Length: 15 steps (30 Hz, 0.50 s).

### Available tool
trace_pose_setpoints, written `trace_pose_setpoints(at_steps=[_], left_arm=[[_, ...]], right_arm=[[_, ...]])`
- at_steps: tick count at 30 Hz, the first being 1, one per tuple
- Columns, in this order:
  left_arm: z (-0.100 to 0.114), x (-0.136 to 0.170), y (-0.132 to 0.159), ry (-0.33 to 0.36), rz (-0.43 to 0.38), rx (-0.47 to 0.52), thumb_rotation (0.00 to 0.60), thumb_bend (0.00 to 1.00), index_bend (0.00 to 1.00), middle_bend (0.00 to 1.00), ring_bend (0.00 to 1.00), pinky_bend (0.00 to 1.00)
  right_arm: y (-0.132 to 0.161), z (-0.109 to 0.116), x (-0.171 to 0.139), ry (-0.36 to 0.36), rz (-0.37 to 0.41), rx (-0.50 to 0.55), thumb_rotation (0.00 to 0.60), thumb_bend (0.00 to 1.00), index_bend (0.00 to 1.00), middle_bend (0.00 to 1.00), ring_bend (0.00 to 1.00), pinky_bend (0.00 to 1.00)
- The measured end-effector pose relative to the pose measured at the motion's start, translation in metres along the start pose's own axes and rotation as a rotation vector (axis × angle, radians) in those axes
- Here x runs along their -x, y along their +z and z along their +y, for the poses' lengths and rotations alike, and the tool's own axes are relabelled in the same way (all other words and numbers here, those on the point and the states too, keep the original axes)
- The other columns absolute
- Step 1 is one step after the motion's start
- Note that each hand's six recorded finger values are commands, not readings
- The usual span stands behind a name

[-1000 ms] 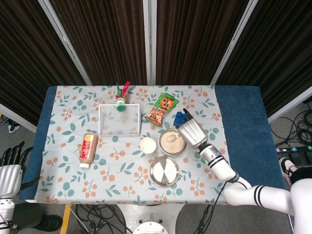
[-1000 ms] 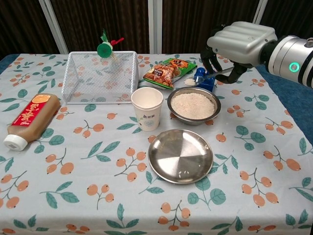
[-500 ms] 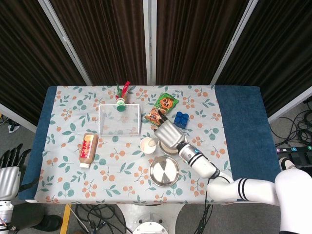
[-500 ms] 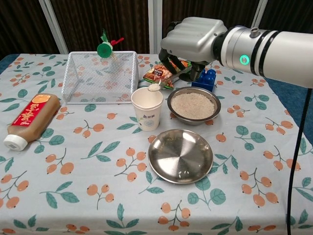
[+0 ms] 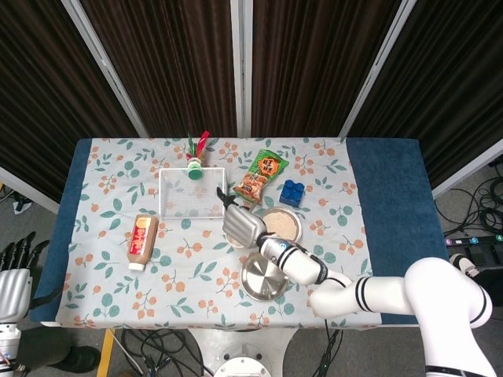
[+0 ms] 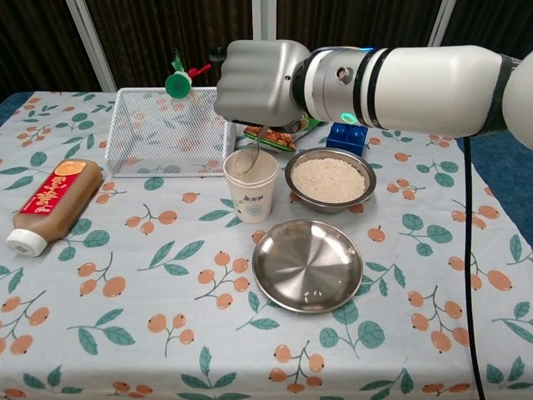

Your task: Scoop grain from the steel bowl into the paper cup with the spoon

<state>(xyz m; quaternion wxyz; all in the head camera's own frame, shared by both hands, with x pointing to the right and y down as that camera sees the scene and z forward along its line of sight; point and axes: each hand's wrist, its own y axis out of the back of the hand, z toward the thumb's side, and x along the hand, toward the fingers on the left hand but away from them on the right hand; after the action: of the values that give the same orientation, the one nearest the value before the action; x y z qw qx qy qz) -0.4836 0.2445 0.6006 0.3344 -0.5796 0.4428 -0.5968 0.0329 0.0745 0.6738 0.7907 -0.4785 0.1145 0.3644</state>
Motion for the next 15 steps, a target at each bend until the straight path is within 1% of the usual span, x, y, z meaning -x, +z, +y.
trace_pose_setpoints(at_steps=[7,11,15], left_arm=[[-0.001,-0.001,0.001,-0.005,0.0,0.005,0.6,0.06,0.21,0.08,0.03,0.02],[-0.002,0.0,0.0,-0.008,0.002,0.003,0.6,0.06,0.21,0.08,0.03,0.02],[-0.001,-0.001,0.001,-0.003,-0.003,0.003,0.6,0.06,0.21,0.08,0.03,0.02]], right_arm=[[0.003,0.014,0.001,-0.097,0.034,-0.235,0.6,0.33,0.59,0.54,0.26,0.0],[-0.002,0.014,-0.003,-0.122,0.037,-0.32,0.6,0.33,0.59,0.54,0.26,0.0],[-0.005,0.013,-0.007,-0.128,0.035,-0.36,0.6,0.33,0.59,0.54,0.26,0.0]])
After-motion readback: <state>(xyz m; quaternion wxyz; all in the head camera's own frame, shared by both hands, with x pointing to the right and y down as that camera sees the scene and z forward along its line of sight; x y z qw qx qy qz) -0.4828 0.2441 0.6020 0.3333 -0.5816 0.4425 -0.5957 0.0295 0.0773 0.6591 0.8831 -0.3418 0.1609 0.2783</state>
